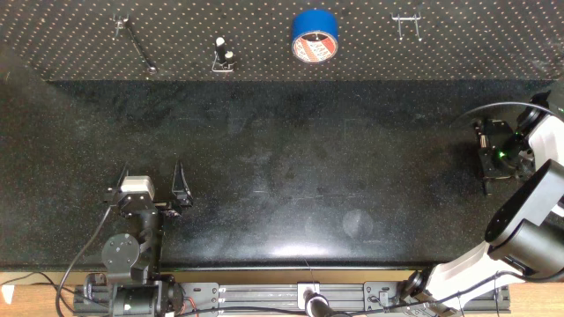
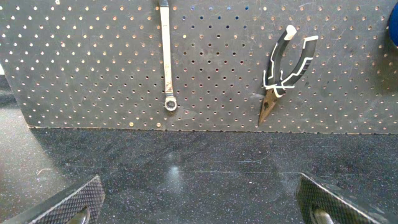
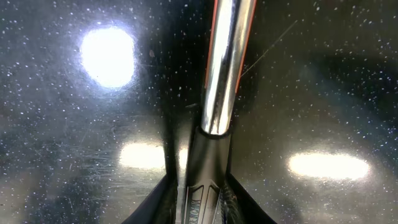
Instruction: Place Tools Onto Pegboard
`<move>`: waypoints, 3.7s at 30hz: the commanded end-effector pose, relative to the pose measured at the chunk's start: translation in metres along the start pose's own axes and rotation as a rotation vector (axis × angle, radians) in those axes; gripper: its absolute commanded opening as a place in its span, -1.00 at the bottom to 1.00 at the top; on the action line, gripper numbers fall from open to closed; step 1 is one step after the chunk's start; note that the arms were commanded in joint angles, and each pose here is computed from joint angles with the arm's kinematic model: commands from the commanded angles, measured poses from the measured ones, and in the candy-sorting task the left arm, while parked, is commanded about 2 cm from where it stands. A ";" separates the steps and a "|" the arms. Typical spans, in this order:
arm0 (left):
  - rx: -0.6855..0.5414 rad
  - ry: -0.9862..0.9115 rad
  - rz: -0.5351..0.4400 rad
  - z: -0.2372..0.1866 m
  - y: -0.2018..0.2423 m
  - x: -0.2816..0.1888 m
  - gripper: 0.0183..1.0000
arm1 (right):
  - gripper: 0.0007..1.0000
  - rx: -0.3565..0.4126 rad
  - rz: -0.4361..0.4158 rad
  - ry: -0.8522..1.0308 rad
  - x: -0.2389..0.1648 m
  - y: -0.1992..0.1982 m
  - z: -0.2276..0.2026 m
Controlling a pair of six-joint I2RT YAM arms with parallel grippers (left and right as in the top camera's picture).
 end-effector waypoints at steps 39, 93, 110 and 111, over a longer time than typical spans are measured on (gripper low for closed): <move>0.016 -0.001 0.014 0.000 0.001 -0.001 0.99 | -0.60 -0.007 0.018 0.018 0.006 0.001 0.002; 0.016 0.000 0.013 0.000 0.001 -0.001 0.99 | -0.85 -0.092 0.316 -0.935 -0.231 0.193 -0.019; 0.016 0.000 0.013 0.000 0.001 -0.001 0.99 | -0.85 -0.064 0.312 -0.828 -0.184 0.197 0.040; 0.016 0.000 0.014 0.000 0.001 -0.001 0.99 | -0.85 -0.063 0.312 -0.818 -0.181 0.198 0.042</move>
Point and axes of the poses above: each gripper's point midway between its finger pads, its own x axis out along the fingers, its own y axis along the line the jaws close on, z = x × y, the point moved 9 cm from there along -x, back along the fingers, and after that the axes turned 10 degrees about x, right-handed, at the moved point
